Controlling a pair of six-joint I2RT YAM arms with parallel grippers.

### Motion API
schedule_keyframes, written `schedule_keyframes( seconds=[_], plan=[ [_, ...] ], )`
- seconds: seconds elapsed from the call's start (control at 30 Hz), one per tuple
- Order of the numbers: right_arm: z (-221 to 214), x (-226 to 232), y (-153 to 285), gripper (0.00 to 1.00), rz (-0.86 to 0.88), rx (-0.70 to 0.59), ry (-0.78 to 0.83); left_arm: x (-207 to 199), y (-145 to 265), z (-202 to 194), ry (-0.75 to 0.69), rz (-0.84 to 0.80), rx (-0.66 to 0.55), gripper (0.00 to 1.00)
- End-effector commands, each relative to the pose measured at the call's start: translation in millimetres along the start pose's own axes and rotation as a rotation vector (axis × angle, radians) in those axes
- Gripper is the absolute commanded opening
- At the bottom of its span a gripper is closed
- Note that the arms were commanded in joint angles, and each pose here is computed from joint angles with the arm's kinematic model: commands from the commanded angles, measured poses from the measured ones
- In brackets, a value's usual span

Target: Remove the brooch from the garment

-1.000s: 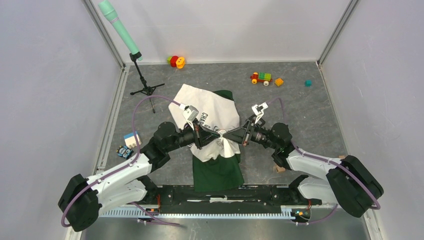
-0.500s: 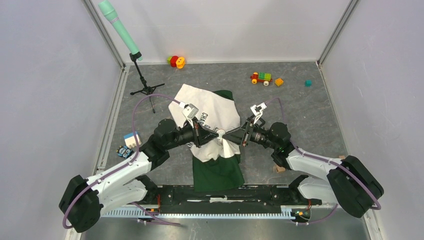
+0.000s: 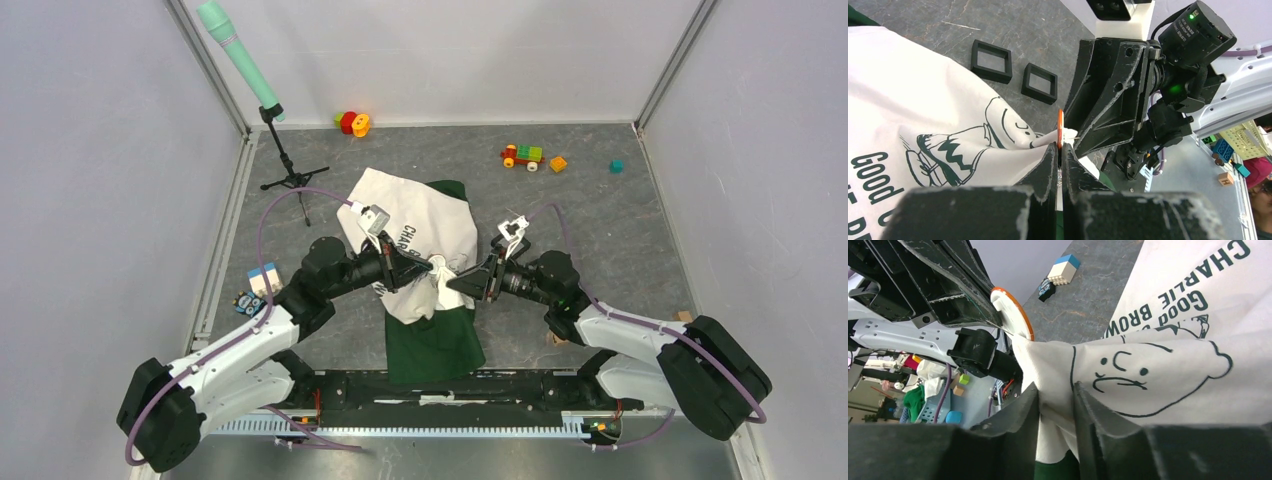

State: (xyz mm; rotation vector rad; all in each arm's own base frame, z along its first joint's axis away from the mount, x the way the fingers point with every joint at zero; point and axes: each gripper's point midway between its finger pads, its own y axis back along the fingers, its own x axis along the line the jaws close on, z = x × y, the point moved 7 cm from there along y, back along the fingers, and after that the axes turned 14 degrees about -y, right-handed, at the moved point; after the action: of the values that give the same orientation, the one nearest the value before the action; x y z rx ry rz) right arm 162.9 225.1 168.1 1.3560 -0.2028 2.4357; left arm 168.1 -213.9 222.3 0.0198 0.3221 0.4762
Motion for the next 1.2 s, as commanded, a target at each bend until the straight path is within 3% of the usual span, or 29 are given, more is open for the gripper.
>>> schedule_keyframes(
  seconds=[0.0, 0.1, 0.3, 0.5, 0.87, 0.93, 1.0, 1.03, 1.17],
  plan=[
    [5, 7, -4, 0.22, 0.02, 0.0, 0.048, -3, -3, 11, -0.014, -0.029, -0.042, 0.02],
    [14, 17, -11, 0.05, 0.055, 0.0, 0.053, 6, -7, -1, -0.013, 0.014, -0.004, 0.02],
    [41, 45, -28, 0.0, 0.129, -0.01, 0.093, 24, -16, -33, -0.011, 0.073, 0.107, 0.02],
    [61, 53, -33, 0.0, 0.067, -0.03, 0.151, 48, -18, -50, 0.086, 0.243, 0.202, 0.02],
    [41, 16, 5, 0.07, -0.146, -0.052, 0.184, 63, 16, -25, 0.117, 0.404, 0.07, 0.02],
    [35, 11, 8, 0.13, -0.155, -0.04, 0.175, 59, 18, -20, 0.113, 0.392, 0.054, 0.02],
    [29, 5, 8, 0.53, -0.168, -0.015, 0.164, 52, 19, -14, 0.114, 0.347, 0.039, 0.02],
    [28, 1, 8, 0.63, -0.185, -0.008, 0.162, 48, 19, -11, 0.117, 0.316, 0.033, 0.02],
    [31, 0, 7, 0.68, -0.19, -0.005, 0.199, 27, 19, 1, 0.14, 0.169, 0.011, 0.02]
  ],
)
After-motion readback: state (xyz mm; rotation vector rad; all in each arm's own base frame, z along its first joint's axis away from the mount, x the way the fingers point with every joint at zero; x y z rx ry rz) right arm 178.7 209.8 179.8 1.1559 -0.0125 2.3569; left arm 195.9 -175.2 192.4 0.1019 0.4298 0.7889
